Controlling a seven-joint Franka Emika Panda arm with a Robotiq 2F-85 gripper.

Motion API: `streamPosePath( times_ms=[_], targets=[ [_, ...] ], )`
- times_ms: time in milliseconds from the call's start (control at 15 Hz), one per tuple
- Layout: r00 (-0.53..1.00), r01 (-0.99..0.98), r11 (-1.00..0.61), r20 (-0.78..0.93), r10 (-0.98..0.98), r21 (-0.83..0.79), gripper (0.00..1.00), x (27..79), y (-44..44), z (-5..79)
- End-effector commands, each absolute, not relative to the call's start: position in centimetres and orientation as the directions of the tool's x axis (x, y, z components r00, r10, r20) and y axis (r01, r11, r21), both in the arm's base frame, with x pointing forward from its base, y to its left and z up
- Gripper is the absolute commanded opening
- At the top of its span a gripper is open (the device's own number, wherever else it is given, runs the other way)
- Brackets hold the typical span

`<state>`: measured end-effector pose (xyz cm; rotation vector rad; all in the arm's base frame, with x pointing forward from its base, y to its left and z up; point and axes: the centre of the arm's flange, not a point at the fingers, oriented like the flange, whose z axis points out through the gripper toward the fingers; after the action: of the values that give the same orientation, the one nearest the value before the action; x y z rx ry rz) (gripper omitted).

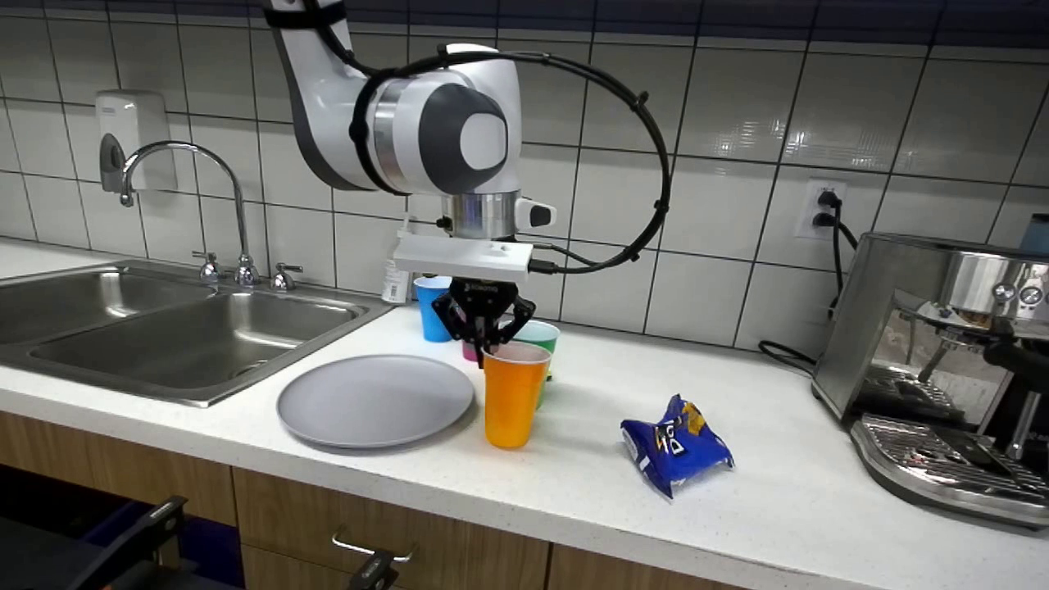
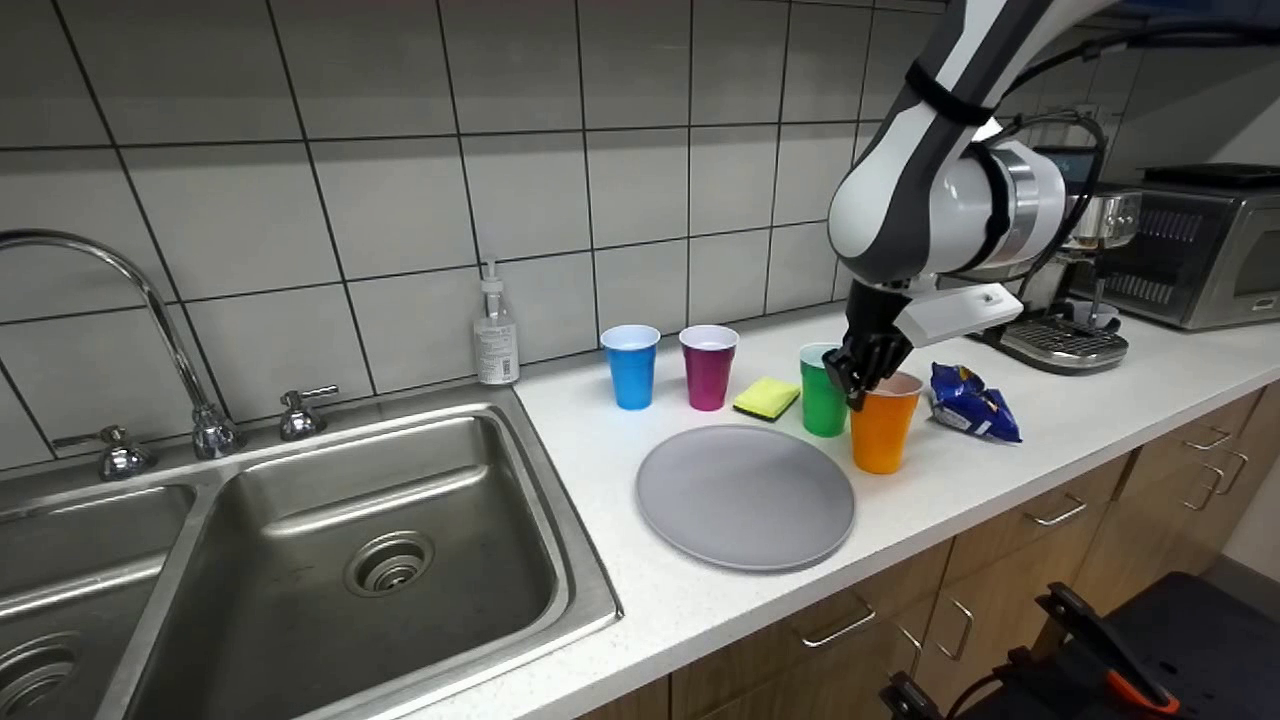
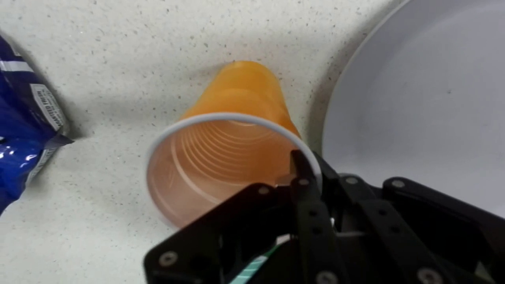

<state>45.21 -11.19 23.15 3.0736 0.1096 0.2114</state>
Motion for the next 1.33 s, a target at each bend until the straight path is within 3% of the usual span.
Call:
streamPosePath(
  times_ms=[0, 1267],
  targets=[
    [0.989, 0.055, -0.996, 0.135, 0.064, 0.07, 0.01, 45.1, -11.6, 23.4],
    [0.976, 0.089, -0.995, 0.195, 0.097, 0.049, 0.01, 40.3, -9.7, 28.6]
  ],
)
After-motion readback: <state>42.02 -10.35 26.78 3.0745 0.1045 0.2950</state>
